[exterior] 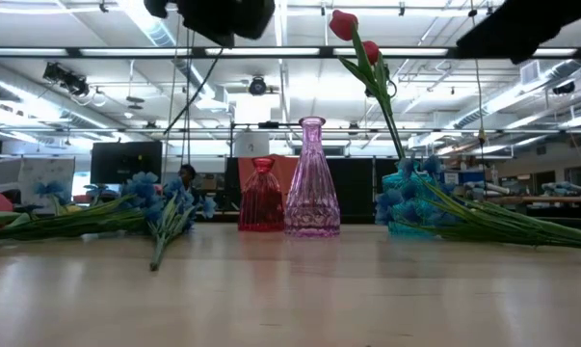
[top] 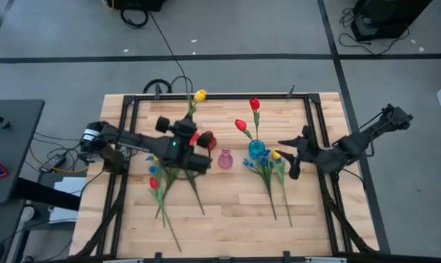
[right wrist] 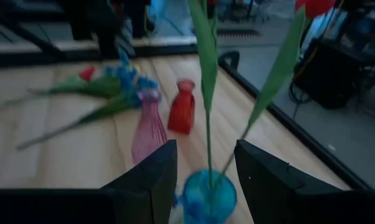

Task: Sort flowers into vase by color
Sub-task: Put the yellow tulip into the red transparent vase

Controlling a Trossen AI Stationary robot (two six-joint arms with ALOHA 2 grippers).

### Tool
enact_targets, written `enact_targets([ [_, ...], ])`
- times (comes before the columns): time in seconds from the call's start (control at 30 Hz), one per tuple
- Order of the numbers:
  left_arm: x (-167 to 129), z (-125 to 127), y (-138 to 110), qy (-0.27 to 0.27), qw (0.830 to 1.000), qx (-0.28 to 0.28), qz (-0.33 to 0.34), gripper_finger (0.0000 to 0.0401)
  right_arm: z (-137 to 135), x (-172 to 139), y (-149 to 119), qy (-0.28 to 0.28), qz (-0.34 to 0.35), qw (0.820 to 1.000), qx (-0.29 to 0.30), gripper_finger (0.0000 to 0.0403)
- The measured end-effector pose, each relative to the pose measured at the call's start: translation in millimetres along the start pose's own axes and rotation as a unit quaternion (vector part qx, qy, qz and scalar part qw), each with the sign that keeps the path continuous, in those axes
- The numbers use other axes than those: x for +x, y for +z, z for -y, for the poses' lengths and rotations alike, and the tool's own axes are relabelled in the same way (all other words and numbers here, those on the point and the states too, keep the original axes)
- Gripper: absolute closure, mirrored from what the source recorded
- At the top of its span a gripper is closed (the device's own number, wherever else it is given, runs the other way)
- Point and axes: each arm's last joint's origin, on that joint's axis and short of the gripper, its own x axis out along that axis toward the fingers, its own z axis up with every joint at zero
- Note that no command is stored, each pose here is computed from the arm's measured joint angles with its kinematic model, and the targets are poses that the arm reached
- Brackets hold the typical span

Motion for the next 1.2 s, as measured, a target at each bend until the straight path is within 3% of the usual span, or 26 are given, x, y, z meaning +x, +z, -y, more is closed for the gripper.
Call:
enact_targets([
  [0.2, 32.1, 17.6, 15.4, 0.004, 0.996, 0.084, -0.019, 0.0364, 4.5, 4.2, 6.5, -0.026, 0.019, 0.999, -0.013, 0.0230],
  [0.4, 54.5, 26.3, 44.1, -0.060, 0.986, 0.154, -0.017, 0.0364, 13.9, 7.5, 17.5, -0.045, 0.051, 0.998, 0.009, 0.0230],
  [0.57, 55.6, 1.2, 68.2, -0.134, 0.986, 0.103, -0.009, 0.0364, 17.8, 6.9, 18.7, -0.032, 0.051, 0.998, 0.016, 0.0230],
  [0.67, 54.6, -7.9, 64.9, -0.184, 0.980, 0.073, 0.000, 0.0364, 18.5, 7.0, 19.1, -0.033, 0.052, 0.998, 0.019, 0.0230],
  [0.93, 52.0, -16.7, 15.0, -0.296, 0.950, -0.002, 0.100, 0.0364, 18.7, 6.9, 22.3, -0.032, 0.066, 0.997, 0.036, 0.0230],
  [1.03, 52.5, -19.8, -4.6, -0.304, 0.942, -0.028, 0.139, 0.0364, 19.0, 6.9, 23.1, -0.035, 0.069, 0.996, 0.039, 0.0230],
  [1.2, 52.8, -29.4, -13.1, -0.297, 0.937, -0.065, 0.174, 0.0364, 19.8, 6.8, 23.6, -0.050, 0.073, 0.995, 0.047, 0.0230],
])
